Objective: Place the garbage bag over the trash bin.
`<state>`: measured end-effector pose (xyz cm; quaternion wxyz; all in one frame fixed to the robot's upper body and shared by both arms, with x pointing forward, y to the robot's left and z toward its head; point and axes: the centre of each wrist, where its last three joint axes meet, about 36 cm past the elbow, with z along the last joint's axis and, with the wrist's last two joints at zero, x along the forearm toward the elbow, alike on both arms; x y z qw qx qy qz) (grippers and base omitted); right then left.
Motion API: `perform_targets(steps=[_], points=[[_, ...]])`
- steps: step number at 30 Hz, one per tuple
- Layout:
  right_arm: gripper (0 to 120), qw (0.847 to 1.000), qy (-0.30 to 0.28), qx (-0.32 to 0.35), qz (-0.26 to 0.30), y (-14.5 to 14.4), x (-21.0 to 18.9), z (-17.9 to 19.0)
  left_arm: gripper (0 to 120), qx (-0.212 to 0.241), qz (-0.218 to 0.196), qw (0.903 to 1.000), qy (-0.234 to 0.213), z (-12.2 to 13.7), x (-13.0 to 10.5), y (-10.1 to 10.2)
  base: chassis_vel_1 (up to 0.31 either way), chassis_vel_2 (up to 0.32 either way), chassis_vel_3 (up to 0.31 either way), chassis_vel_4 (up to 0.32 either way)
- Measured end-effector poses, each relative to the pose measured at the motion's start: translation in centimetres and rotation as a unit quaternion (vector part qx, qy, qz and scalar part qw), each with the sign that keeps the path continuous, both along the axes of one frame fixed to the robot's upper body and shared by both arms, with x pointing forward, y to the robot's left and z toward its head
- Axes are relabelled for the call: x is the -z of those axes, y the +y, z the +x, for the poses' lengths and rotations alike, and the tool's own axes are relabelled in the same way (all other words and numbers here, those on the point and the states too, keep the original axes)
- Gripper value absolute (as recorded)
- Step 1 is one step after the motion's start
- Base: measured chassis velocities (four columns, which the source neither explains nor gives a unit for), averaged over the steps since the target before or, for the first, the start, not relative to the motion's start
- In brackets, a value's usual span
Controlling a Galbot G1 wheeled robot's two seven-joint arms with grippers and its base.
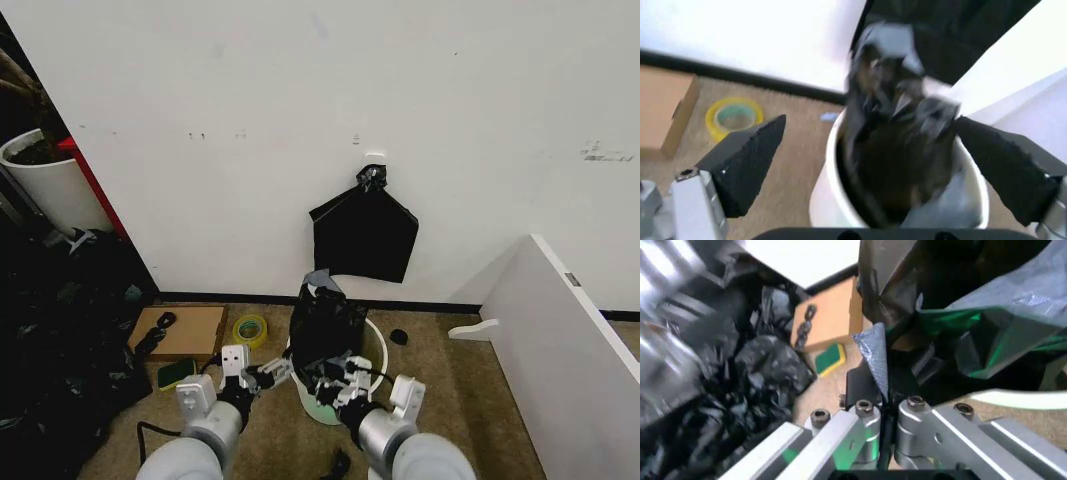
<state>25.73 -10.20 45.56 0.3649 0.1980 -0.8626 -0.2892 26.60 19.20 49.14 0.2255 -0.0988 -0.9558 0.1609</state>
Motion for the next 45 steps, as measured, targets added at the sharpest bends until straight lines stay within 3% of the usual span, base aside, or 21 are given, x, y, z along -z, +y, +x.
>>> perform_targets(steps=[5,12,20,32,38,45], points=[[0,1.0,-0.01,-0.02,-0.015,0.7,0.8,-0.6,100,0.028,-0.007,0.9996,0.005,1.1,-1.0,0.2,0.0,0.0,0.0,0.0],[0,0.998,-0.02,-0.061,-0.018,1.9,1.0,-0.6,100,0.052,-0.011,0.9965,0.065,3.7,-0.4,-0.2,0.0,0.0,0.0,0.0],[0,0.997,-0.01,-0.075,-0.004,1.8,0.4,-1.4,100,0.035,0.017,0.9983,0.044,8.1,-0.6,-0.4,0.0,0.0,0.0,0.0],[0,0.996,-0.021,-0.088,-0.009,2.1,0.5,-1.7,100,0.04,0.008,0.9965,0.073,9.5,-0.5,-0.8,0.0,0.0,0.0,0.0],[0,0.996,-0.02,-0.088,-0.012,2.0,0.6,-1.8,100,0.054,-0.026,0.9893,0.133,9.5,0.0,-2.3,0.0,0.0,0.0,0.0],[0,0.996,-0.02,-0.086,-0.014,1.9,0.6,-1.8,100,0.034,-0.011,0.9839,0.175,9.6,1.9,-2.6,0.0,0.0,0.0,0.0]])
